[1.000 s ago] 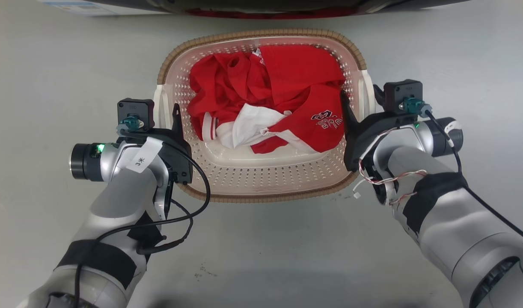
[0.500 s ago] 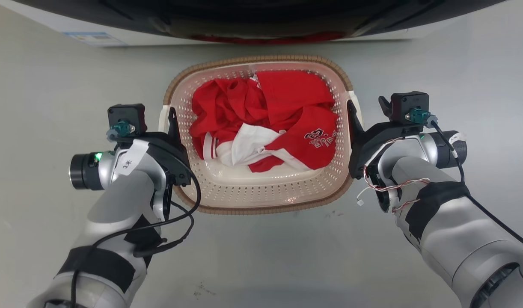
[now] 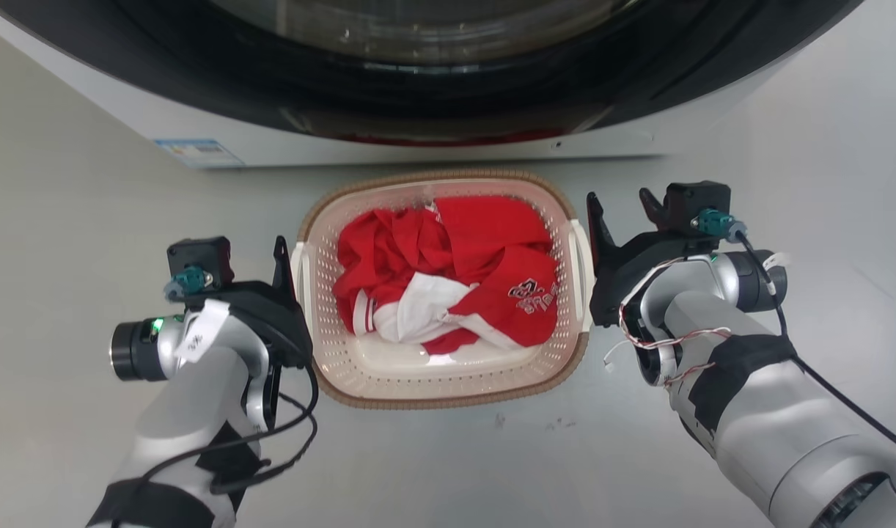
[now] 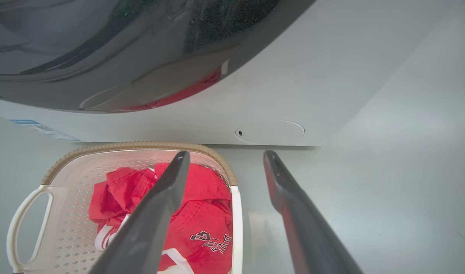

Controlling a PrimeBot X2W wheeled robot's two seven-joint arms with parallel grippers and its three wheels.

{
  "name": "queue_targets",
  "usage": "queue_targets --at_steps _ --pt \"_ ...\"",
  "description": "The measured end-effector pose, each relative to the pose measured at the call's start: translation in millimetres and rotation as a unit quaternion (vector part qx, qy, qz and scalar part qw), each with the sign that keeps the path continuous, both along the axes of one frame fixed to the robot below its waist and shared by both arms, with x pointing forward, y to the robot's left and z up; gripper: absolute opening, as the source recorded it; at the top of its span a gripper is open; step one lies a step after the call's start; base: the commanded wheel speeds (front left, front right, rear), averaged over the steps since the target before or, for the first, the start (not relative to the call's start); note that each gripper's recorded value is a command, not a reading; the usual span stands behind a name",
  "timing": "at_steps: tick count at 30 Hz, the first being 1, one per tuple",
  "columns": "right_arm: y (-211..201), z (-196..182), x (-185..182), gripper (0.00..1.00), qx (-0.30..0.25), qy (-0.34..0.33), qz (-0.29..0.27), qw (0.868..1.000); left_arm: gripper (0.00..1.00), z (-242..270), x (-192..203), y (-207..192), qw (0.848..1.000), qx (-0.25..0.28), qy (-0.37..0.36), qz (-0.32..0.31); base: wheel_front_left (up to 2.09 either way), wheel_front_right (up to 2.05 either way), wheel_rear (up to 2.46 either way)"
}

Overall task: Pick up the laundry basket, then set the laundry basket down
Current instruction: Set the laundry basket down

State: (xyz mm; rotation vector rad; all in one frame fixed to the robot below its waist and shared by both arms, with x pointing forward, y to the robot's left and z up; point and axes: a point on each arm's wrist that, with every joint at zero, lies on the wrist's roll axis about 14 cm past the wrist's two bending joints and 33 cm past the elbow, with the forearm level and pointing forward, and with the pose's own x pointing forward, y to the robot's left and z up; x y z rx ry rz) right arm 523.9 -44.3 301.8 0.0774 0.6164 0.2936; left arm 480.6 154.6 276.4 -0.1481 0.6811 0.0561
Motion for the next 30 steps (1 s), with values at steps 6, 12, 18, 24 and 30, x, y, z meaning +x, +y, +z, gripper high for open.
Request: queue_targets --at_steps 6,12,18,24,30 --pt "-1 35 -6 1.00 0.008 -0.036 0.001 0.999 1.00 31 -6 -1 0.999 0.005 -0.042 -0.015 0.00 0.00 0.00" --pt "-9 60 -21 1.00 0.015 -0.059 -0.009 0.998 1.00 59 -22 -8 0.996 -0.003 -0.081 -0.027 0.00 0.00 0.00" --pt "-14 81 -43 1.00 0.028 -0.080 -0.018 0.996 1.00 78 -49 -4 0.994 -0.004 -0.110 -0.024 0.00 0.00 0.00" --pt "-24 95 -71 1.00 0.038 -0.098 -0.027 0.994 1.00 107 -70 -3 0.987 -0.009 -0.157 -0.017 0.00 0.00 0.00" --pt "-22 111 -98 1.00 0.056 -0.124 -0.028 0.990 1.00 128 -100 2 0.981 -0.006 -0.195 -0.008 0.00 0.00 0.00"
